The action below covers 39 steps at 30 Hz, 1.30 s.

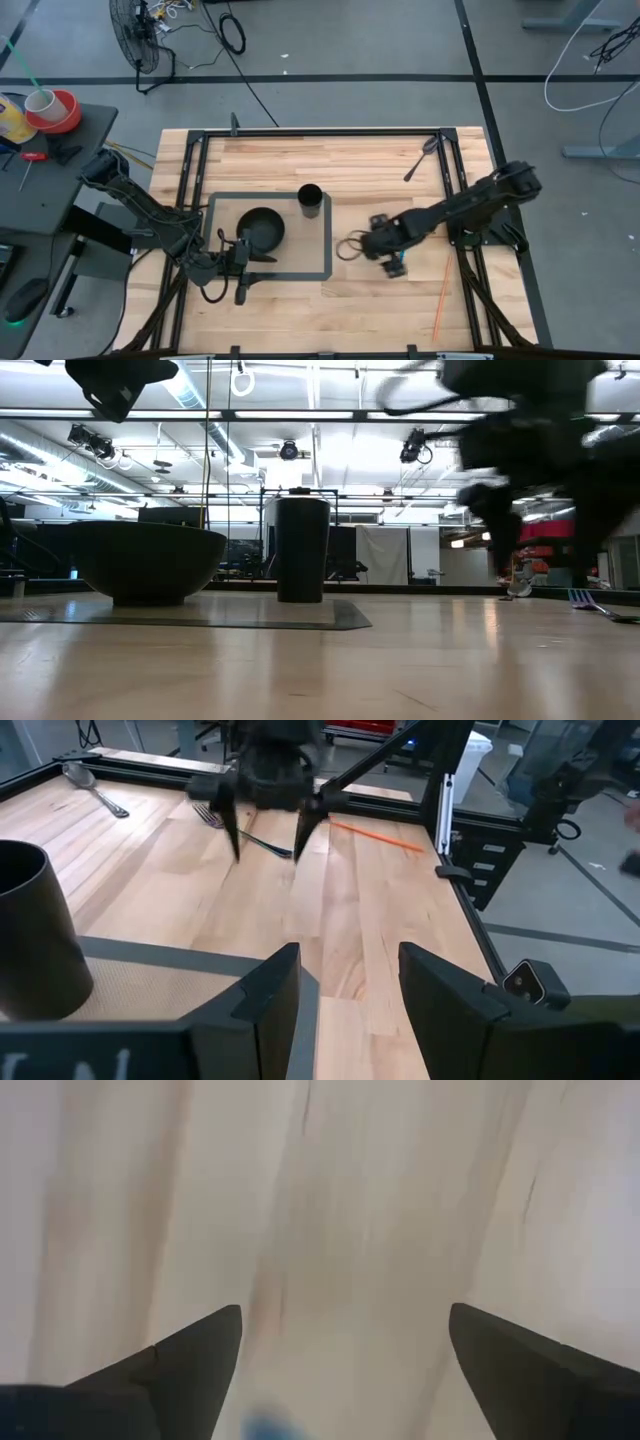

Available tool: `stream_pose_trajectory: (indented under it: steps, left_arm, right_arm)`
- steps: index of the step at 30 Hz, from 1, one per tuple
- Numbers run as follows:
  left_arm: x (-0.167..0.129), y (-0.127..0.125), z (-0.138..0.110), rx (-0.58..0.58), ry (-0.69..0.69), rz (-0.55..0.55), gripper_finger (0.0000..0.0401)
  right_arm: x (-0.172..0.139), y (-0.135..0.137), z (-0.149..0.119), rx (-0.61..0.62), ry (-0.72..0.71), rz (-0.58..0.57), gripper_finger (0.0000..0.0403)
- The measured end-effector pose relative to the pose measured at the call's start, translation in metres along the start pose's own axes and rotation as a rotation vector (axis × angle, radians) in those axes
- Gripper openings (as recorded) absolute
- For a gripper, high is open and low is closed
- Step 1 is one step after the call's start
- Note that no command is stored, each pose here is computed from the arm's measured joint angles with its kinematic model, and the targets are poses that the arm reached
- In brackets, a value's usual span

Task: Pick & Place Utensil
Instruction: Put the blue fork into the black bowl on the gray placemat

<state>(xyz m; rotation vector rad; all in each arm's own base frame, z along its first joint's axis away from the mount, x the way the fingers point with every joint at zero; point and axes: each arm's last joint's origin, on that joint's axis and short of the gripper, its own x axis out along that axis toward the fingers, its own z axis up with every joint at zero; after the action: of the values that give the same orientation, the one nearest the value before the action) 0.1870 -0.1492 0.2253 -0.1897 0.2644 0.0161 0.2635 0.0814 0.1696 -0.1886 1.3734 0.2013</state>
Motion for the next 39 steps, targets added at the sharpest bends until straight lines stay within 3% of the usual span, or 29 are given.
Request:
stream_pose_trajectory:
  steps: [4,6,12,21,26,39]
  left_arm:
    - [0.001,0.001,0.000,0.000,-0.002,0.008,0.0177]
    - [0.002,0.002,0.001,-0.001,-0.003,0.013,0.0177]
    - [0.003,0.004,0.002,-0.011,-0.006,0.027,0.0177]
    - [0.003,0.004,0.002,-0.013,-0.012,0.038,0.0177]
    - [0.003,0.005,0.002,-0.014,-0.017,0.044,0.0177]
    - [0.003,0.005,0.002,-0.015,-0.018,0.046,0.0177]
  right_arm:
    - [-0.011,0.010,-0.030,-0.127,0.256,-0.101,0.0361]
    - [-0.007,0.011,-0.040,-0.169,0.319,-0.125,0.0360]
    - [0.019,0.011,-0.064,-0.240,0.352,-0.109,0.0329]
    - [0.024,0.008,-0.068,-0.368,0.353,-0.059,0.0224]
    - [0.025,0.002,-0.068,-0.321,0.357,-0.044,0.0177]
    - [0.024,-0.015,-0.076,-0.454,0.459,-0.069,0.0111]
